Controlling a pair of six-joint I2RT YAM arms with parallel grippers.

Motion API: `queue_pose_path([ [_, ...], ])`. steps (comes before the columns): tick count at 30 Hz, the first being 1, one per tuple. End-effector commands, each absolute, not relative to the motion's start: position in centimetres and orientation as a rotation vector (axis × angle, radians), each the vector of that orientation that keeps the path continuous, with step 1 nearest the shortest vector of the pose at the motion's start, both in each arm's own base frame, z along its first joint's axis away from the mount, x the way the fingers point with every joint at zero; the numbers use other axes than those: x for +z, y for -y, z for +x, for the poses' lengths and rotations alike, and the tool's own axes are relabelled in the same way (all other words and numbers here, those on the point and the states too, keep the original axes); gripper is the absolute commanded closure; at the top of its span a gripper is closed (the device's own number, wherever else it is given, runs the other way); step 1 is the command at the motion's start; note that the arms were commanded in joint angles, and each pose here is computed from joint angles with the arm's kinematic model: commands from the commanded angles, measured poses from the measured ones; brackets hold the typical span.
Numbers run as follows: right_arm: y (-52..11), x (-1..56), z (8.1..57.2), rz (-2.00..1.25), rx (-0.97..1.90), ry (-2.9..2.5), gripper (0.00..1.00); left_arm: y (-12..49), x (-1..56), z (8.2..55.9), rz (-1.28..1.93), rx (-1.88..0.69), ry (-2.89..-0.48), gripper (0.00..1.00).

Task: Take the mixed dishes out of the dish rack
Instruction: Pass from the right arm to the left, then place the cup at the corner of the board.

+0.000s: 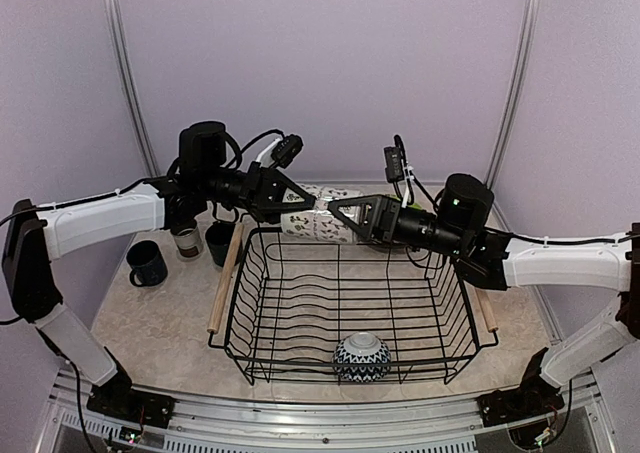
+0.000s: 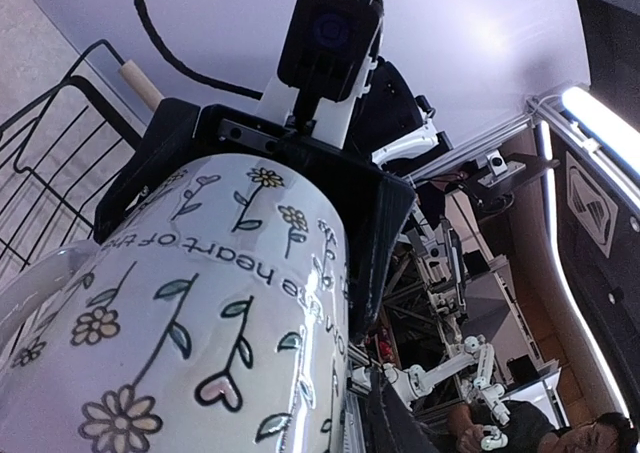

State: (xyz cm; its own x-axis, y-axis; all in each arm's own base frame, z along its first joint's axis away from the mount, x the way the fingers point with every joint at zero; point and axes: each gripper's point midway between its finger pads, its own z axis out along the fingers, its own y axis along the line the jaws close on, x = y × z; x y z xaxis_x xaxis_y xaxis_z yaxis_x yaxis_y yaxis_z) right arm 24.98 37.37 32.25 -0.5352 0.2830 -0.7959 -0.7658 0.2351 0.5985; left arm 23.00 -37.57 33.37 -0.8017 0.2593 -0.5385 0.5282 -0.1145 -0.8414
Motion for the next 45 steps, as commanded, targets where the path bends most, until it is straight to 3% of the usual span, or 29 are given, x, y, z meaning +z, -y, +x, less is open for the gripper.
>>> queue_pose_path([
  [1,-36.5,37.8,24.9,-0.445,1.493,-1.384,1.0,37.4,34.1,22.1,0.956,-2.07,-1.892,0.8],
  [6,-36.8,37.6,25.0,-0.446,1.496,-1.397,1.0,37.1,34.4,22.3,0.955,-2.063,-1.882,0.96],
  [9,-36.7,37.3,25.3,-0.439,1.482,-1.414,0.87,36.9,34.6,22.4,0.953,-2.057,-1.875,1.0],
  [15,-36.1,37.0,25.6,-0.412,1.426,-1.455,0.15,35.7,35.5,23.1,0.935,-2.019,-1.847,1.0],
  [17,-35.5,37.0,25.8,-0.387,1.396,-1.47,0.01,35.0,36.0,23.8,0.918,-1.992,-1.834,1.0],
  [25,-34.3,36.7,26.1,-0.361,1.346,-1.511,0.0,32.3,37.6,25.6,0.843,-1.84,-1.81,1.0],
  [29,-33.8,36.5,26.3,-0.353,1.31,-1.532,0.0,30.8,37.6,27.5,0.741,-1.61,-1.844,1.0],
  [38,-33.4,36.0,26.6,-0.347,1.256,-1.563,0.0,19.6,35.1,35.4,0.019,-0.713,-1.971,1.0],
  [45,-33.4,35.9,26.8,-0.347,1.242,-1.576,0.0,15.2,31.3,36.8,-0.354,-0.475,-2.073,1.0],
])
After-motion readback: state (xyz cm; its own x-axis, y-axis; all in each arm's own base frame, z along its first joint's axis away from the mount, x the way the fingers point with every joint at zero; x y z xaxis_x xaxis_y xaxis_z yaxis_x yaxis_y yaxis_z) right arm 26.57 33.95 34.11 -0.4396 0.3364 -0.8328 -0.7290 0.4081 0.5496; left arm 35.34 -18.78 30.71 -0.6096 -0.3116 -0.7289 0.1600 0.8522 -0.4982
